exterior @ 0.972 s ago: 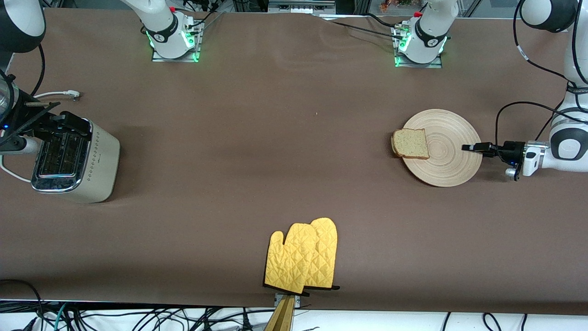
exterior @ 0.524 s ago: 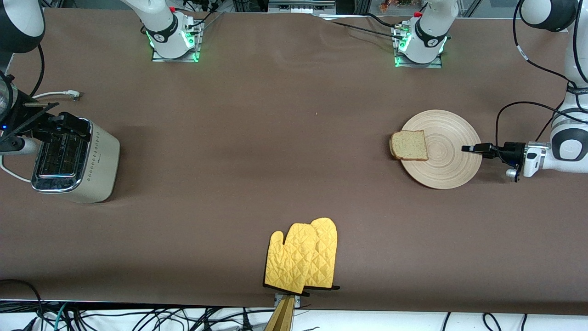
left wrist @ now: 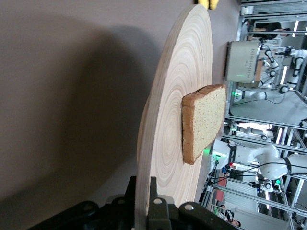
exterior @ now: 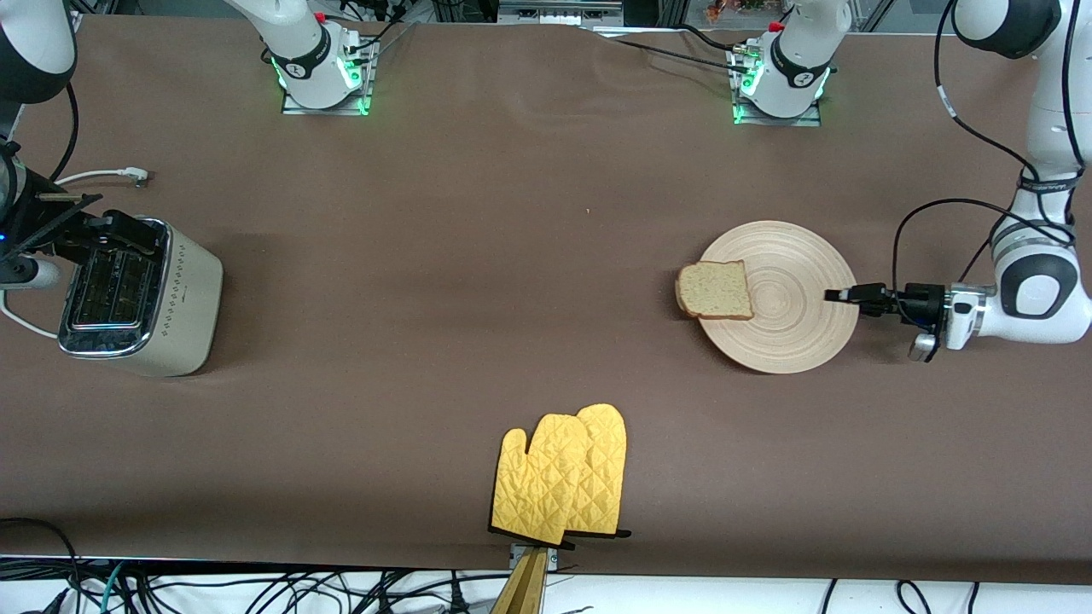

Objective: Move plate and put bread in toaster
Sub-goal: 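Slide the plate toward the toaster with the left gripper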

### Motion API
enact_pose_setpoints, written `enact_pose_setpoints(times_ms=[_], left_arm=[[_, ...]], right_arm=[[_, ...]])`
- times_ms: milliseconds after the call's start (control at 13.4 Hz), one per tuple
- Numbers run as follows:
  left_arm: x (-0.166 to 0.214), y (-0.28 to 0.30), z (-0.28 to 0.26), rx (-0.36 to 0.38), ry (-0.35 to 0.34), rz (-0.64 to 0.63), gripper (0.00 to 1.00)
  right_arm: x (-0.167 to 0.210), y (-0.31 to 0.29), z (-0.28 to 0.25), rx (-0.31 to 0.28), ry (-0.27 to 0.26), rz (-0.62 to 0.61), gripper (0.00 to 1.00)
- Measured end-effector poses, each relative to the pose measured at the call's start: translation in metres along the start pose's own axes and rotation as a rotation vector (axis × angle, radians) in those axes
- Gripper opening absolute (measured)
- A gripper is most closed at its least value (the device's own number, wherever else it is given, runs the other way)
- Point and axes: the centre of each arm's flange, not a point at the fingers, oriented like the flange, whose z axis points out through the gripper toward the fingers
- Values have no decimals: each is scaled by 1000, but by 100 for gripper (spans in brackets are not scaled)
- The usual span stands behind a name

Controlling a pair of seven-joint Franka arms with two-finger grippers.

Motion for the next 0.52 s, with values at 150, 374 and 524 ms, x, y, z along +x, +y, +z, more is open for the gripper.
enact_pose_setpoints(times_ms=[150, 374, 524], left_arm=[[24, 24, 37, -34, -22, 24, 10], [63, 68, 113, 9, -87, 63, 10], [85, 104, 176, 33, -118, 85, 10]], right_arm=[[0, 8, 1, -1, -2, 14, 100], [0, 21, 6, -2, -10, 33, 100], [2, 23, 10, -3, -18, 38, 100]])
